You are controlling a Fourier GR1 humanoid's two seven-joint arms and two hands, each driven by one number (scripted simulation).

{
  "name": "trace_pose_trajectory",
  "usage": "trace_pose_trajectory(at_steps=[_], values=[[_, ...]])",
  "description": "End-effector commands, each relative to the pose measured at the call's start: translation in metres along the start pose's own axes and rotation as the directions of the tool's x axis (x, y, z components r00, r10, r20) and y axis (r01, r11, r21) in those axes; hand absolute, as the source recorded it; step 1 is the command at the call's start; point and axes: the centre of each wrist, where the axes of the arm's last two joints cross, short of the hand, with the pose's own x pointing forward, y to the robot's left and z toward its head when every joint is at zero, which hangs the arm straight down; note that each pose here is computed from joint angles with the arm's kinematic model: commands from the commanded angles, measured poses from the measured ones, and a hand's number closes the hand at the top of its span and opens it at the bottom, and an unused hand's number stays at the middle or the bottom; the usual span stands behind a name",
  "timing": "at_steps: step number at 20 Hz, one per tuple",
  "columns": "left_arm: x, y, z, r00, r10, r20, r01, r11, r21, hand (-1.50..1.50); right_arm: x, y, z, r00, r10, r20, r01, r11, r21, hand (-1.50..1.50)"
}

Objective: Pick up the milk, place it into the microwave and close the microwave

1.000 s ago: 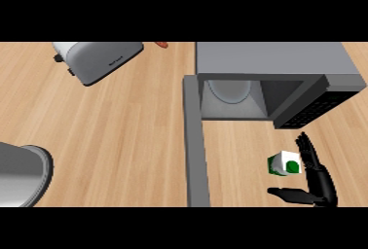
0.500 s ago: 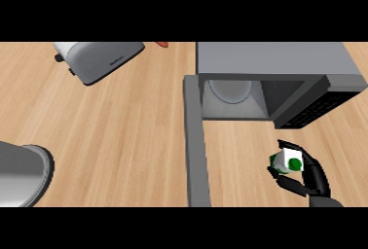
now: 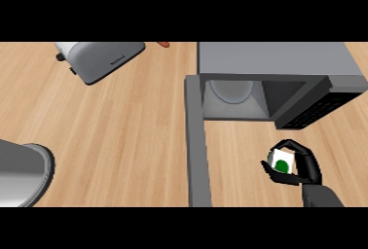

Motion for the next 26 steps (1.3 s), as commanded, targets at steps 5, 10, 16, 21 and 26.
trace_pose_trajectory(at_steps=[5, 10, 16, 21, 26], values=[[-0.003, 0.009, -0.001, 1.000, 0.002, 0.007, -0.002, 1.000, -0.008, -1.50, 0.014, 0.018, -0.051, 0.994, -0.026, 0.108, 0.033, 0.997, -0.064, 1.50], [-0.002, 0.000, 0.003, 1.000, 0.016, 0.011, -0.016, 1.000, 0.022, -1.50, 0.022, 0.048, -0.054, 0.978, -0.155, 0.141, 0.147, 0.987, 0.065, 1.50], [0.008, -0.010, 0.008, 1.000, -0.005, -0.008, 0.006, 1.000, 0.030, -1.50, 0.051, 0.060, -0.058, 0.960, -0.208, 0.186, 0.185, 0.974, 0.130, 1.50], [0.015, 0.009, 0.006, 1.000, 0.000, -0.006, 0.000, 1.000, 0.022, -1.50, 0.078, 0.079, -0.063, 0.973, -0.143, 0.182, 0.129, 0.988, 0.083, 1.50], [-0.003, 0.012, 0.004, 1.000, 0.016, 0.003, -0.016, 0.999, 0.031, -1.50, 0.117, 0.094, -0.099, 0.973, -0.101, 0.206, 0.093, 0.994, 0.049, 1.50]])
